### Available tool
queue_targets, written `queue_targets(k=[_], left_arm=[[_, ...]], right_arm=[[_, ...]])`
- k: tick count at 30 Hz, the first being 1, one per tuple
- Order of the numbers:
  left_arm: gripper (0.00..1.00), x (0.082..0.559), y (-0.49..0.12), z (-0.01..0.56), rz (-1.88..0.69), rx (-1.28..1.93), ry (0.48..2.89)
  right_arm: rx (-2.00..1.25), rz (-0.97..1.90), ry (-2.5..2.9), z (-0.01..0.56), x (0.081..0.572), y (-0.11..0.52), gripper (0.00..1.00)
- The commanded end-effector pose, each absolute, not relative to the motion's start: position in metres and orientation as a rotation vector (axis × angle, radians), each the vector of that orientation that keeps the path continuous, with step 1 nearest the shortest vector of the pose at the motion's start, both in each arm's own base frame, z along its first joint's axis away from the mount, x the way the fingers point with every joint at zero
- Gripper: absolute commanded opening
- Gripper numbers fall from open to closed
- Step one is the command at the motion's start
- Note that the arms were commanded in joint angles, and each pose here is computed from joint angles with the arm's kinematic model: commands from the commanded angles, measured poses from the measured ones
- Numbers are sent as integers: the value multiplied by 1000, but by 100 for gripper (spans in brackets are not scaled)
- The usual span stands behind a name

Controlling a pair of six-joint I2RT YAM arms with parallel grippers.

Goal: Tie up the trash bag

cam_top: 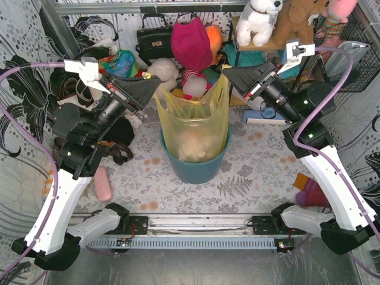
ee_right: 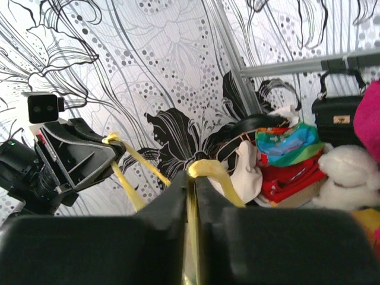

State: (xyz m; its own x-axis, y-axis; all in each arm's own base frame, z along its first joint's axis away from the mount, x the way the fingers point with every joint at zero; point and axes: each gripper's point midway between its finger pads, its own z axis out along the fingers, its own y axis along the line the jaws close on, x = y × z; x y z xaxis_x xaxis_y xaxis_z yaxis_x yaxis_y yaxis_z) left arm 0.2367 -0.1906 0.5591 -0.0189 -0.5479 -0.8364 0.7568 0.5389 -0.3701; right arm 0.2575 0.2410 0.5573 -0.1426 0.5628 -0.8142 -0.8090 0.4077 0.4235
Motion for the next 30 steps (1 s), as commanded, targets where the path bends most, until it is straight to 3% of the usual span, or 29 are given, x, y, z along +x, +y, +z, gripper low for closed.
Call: queue_targets(k=[1,4,9,17,25,30], left_arm=[[29,238,-186,559,-1044,185,1166],[39,237,-189,553,-1051,206,1178],[45,239,-189,543,-1032,218,1201],[49,243,-191,538,-1029,220,1224],[53,243,-197,537,-1050,250,1231],[57,244,-198,545,-1052,251,1207]], right_arm=[[-277,1201,1223,548,257,241,20],[-328,1220,1245,541,252,248,40],[-374,1227,1264,535,250,252,45],[-430,1294,1296,527,252,268,45],[-448,1353,1283,525,250,274,32],[-486,1435,1217,540,240,280,34]])
